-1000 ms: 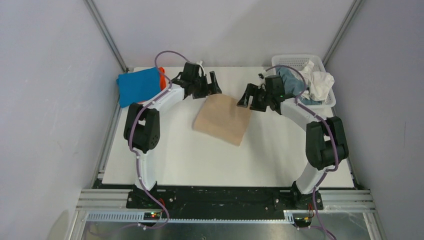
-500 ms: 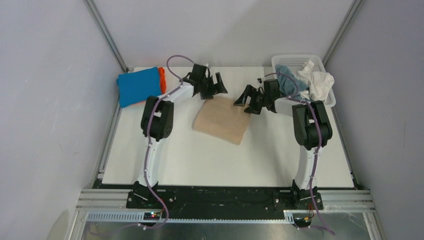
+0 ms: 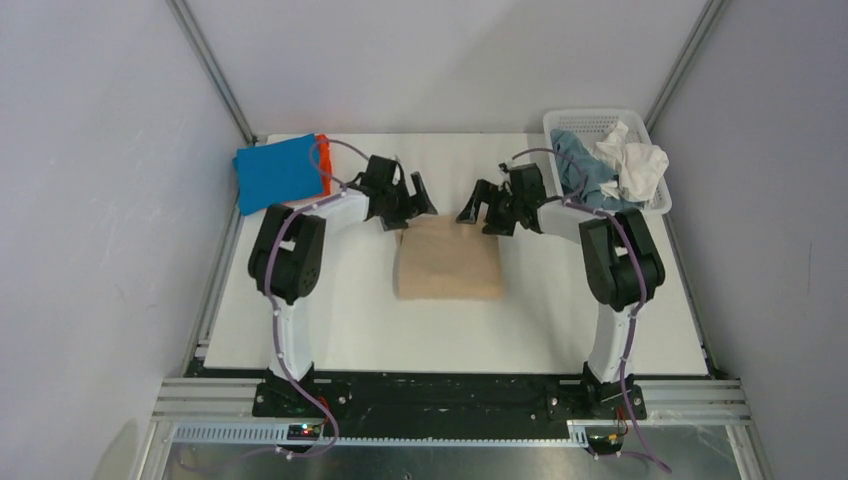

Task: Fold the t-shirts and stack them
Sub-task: Smooth out wrinkles on the folded tshirt

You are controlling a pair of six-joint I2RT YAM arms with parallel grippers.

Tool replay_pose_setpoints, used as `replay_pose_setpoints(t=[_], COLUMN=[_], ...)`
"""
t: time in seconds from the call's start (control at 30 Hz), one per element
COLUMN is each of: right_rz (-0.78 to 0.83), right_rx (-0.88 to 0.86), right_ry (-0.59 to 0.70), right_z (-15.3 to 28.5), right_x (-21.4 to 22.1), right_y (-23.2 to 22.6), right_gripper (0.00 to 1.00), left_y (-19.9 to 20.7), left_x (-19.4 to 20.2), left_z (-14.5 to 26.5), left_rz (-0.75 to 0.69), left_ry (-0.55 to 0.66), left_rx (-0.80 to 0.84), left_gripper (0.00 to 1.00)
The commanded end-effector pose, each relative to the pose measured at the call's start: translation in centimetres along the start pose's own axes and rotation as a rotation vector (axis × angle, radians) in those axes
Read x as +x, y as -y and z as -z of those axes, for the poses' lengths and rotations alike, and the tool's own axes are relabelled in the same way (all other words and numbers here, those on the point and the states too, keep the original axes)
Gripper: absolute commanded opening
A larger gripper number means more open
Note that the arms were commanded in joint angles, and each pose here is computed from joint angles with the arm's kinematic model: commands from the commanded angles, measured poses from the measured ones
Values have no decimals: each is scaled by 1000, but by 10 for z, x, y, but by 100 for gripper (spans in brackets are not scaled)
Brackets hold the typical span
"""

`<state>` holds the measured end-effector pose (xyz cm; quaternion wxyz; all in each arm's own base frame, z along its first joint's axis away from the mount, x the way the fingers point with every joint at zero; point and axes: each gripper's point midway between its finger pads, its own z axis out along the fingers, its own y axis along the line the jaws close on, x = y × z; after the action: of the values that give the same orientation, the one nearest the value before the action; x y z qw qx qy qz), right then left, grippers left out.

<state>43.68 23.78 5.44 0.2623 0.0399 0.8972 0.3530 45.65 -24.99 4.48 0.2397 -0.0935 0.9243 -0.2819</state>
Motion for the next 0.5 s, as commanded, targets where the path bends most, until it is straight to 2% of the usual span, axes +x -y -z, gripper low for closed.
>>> replay_pose_setpoints(t=[0.0,0.13,0.3,0.37,0.47], right_rz=[-26,6,68,113,134], right_rx=[240,260,216,219,136], right_ry=[-69,14,123,131,143], right_z=[26,51,98,115,137], right_x=[60,47,24,31,51], right_y=[26,9,-31,-43,-69], right_gripper=[98,99,99,99,99], left_y=[-53,-37,19,41,64], left_x=[55,39,7,10,43], left_z=[29,54,112,137,165], left_rz=[-14,-48,-86,-117,-157], left_ry=[-31,43,176,206,200], left_rx=[-272,-249,-109,-44,40], left_gripper=[100,100,100,100,100])
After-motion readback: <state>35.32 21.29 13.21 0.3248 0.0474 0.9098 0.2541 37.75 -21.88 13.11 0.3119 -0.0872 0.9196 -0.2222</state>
